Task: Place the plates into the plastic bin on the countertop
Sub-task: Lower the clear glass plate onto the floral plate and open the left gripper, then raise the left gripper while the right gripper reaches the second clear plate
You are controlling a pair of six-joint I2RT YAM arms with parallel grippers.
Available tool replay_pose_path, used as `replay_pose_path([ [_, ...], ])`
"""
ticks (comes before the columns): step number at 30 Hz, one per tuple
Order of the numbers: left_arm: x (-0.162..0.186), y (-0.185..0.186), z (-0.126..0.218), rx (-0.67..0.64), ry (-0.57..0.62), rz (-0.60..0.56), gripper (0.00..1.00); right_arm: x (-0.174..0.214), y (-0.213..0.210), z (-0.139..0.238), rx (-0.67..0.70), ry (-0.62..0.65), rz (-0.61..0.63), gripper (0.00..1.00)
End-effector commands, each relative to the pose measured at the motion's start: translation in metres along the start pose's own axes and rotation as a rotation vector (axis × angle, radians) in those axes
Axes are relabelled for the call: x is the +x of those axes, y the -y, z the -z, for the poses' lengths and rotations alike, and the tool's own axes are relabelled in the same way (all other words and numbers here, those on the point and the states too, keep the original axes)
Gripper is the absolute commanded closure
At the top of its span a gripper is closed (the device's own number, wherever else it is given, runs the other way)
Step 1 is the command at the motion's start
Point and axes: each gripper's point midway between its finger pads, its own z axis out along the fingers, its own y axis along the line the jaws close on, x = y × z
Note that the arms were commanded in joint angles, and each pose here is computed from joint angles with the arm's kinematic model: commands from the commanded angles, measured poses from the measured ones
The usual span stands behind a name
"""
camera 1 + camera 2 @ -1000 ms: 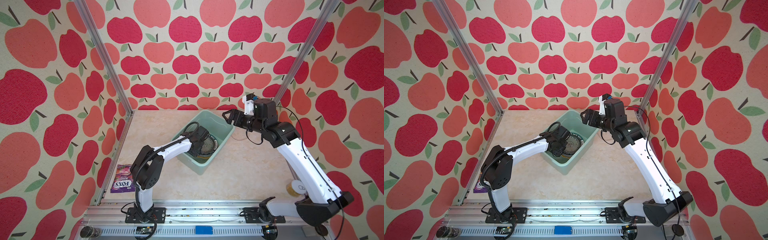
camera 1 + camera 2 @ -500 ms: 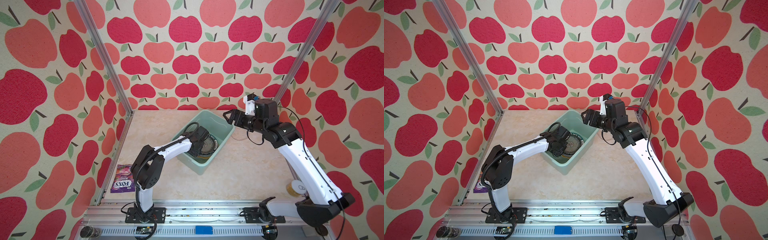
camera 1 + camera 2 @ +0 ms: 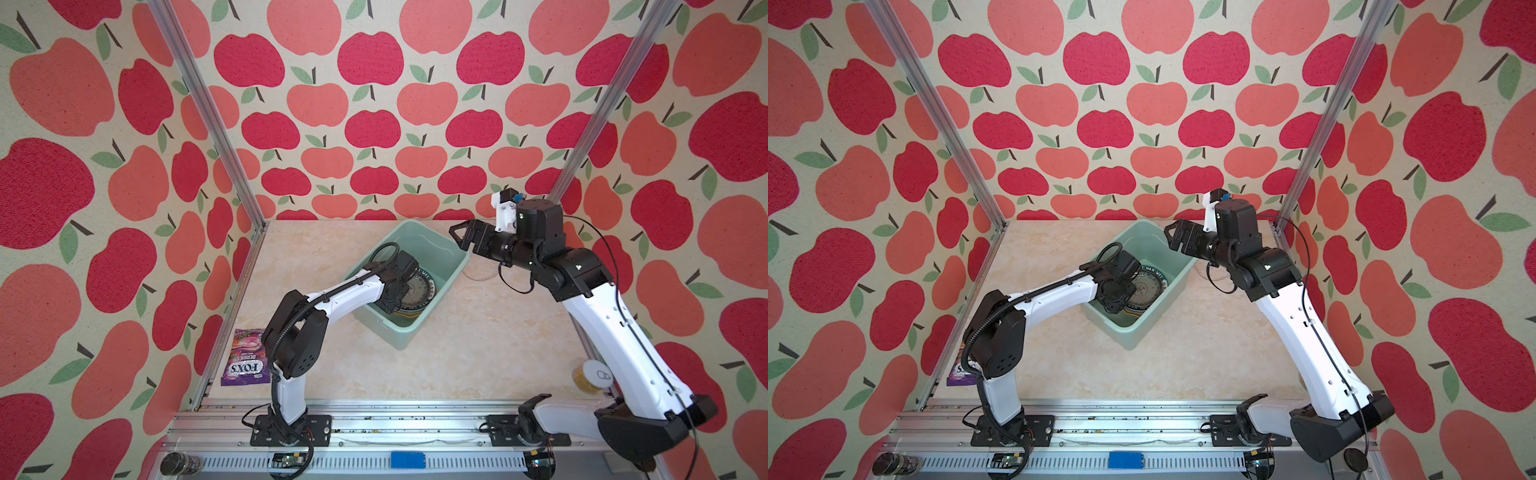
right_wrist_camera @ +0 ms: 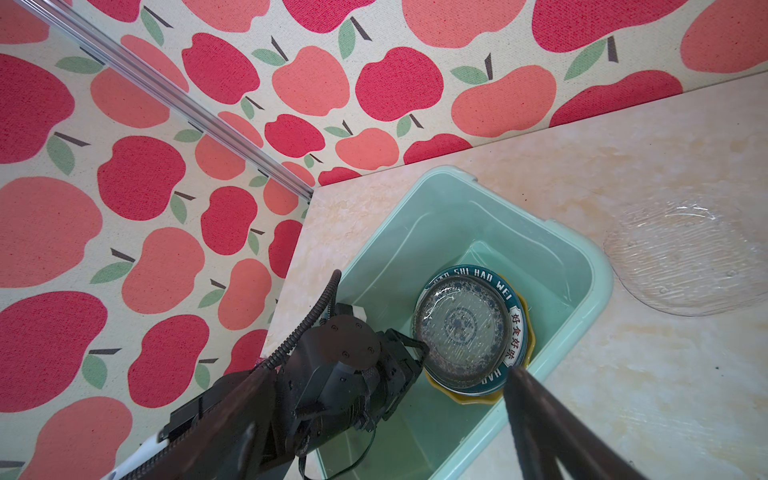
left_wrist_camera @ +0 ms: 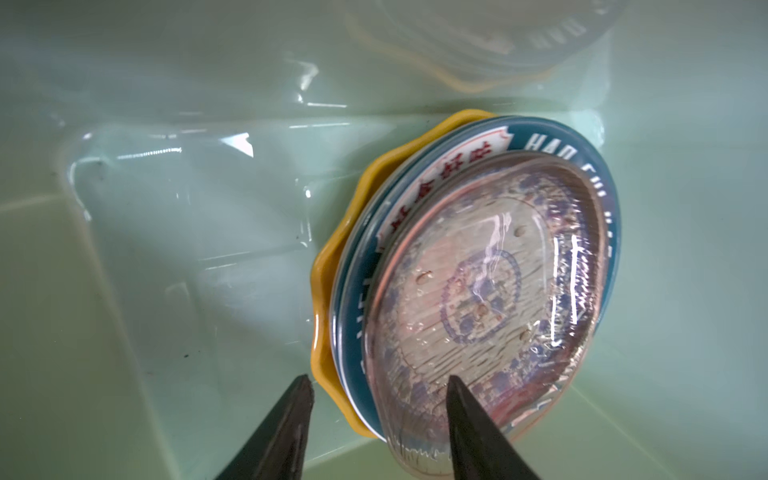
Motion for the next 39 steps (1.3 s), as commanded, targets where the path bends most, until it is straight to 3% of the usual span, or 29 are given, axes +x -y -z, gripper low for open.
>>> replay_pose_path([
  [1,-0.008,0.027,0.033,0.071,0.064,-0.146,0.37,0.010,0.005,0.005,0.013,-0.034,-0.029,0.10],
  [8,-0.022,0.081,0.106,0.277,0.153,-0.408,0.21,0.012,0.020,0.009,0.073,-0.068,-0.032,0.09],
  [14,-0.022,0.112,0.167,0.524,0.234,-0.695,0.12,-0.001,0.042,0.006,0.114,-0.113,-0.137,0.10],
  [18,-0.016,0.116,0.209,0.707,0.276,-0.916,0.07,-0.025,0.065,0.006,0.130,-0.072,-0.219,0.10],
  [21,-0.007,0.108,0.225,0.750,0.303,-1.109,0.04,-0.033,0.098,0.005,0.188,-0.050,-0.280,0.10],
  [26,0.024,0.097,0.227,0.756,0.271,-1.401,0.03,-0.025,0.154,-0.004,0.292,-0.061,-0.363,0.13],
  [33,0.093,0.103,0.203,0.772,0.155,-1.744,0.04,0.010,0.228,-0.028,0.397,-0.123,-0.473,0.18],
  [39,0.142,0.121,0.183,0.846,0.082,-1.864,0.04,0.043,0.281,-0.059,0.427,-0.170,-0.543,0.22],
])
